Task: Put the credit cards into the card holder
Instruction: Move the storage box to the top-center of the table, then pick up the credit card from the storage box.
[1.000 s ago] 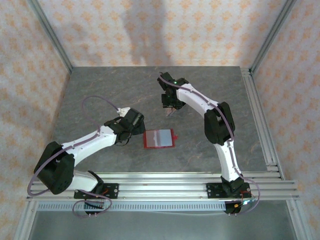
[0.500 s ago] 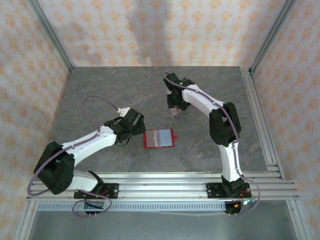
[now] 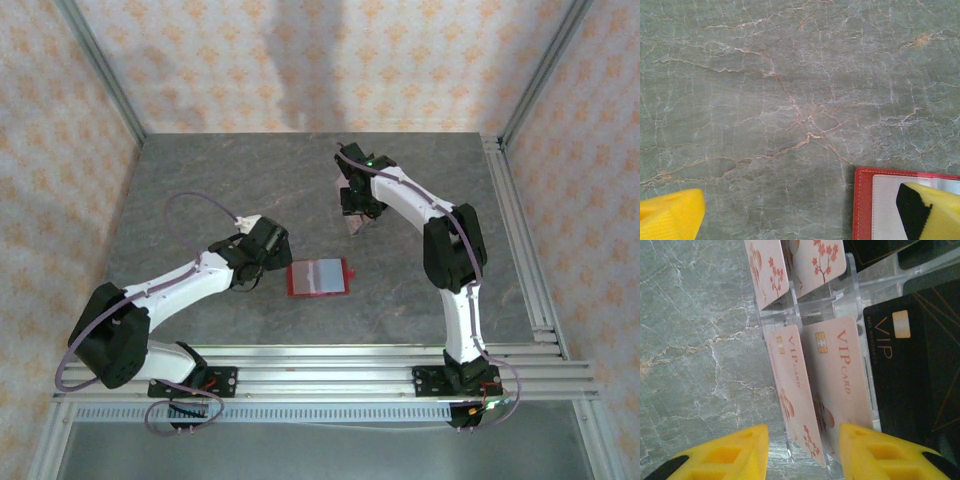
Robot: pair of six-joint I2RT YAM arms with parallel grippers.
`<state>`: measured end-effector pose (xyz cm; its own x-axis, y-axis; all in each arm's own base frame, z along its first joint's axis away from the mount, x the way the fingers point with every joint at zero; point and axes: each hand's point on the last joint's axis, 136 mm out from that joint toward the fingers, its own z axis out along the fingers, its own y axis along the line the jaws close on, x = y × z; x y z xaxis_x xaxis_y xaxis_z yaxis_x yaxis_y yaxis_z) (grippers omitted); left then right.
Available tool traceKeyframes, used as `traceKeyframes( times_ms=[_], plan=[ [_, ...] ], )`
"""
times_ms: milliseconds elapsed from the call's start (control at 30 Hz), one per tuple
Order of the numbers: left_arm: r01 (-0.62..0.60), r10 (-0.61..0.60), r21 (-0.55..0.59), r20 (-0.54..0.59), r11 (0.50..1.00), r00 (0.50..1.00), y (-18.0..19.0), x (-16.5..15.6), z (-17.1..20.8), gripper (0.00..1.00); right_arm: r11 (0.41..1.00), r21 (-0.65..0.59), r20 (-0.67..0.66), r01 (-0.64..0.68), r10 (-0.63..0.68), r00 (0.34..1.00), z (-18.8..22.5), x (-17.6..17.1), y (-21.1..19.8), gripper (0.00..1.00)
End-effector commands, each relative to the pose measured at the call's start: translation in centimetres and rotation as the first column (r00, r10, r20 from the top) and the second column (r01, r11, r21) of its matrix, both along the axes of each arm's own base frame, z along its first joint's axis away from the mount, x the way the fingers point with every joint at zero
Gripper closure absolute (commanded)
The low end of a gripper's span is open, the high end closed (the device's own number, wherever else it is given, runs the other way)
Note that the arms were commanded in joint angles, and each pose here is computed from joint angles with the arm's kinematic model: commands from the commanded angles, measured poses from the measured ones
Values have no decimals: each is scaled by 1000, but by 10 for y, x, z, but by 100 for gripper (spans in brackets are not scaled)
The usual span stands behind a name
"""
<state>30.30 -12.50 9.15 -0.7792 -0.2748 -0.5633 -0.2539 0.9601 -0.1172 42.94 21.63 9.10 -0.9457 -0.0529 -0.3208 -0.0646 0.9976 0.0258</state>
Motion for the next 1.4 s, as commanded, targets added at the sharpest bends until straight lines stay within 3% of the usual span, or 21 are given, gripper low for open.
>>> traceKeyframes(
  times_ms=[0,767,1067,1367],
  plan=[
    [-23,23,0,-4,1000,1000,3,2,-4,0,999,-40,11,-26,27,1000,16,0,-2,60],
    [-23,23,1,-12,1000,1000,2,3,-8,0,992,-110,-78,-66,57,995,-30,0,1,69],
    [-22,22,2,-17,1000,1000,1,3,-10,0,994,-89,-72,-71,65,995,-24,0,5,76],
    [-19,19,-1,-19,1000,1000,0,4,-11,0,995,-75,-39,-66,63,997,-8,3,7,76]
  ],
)
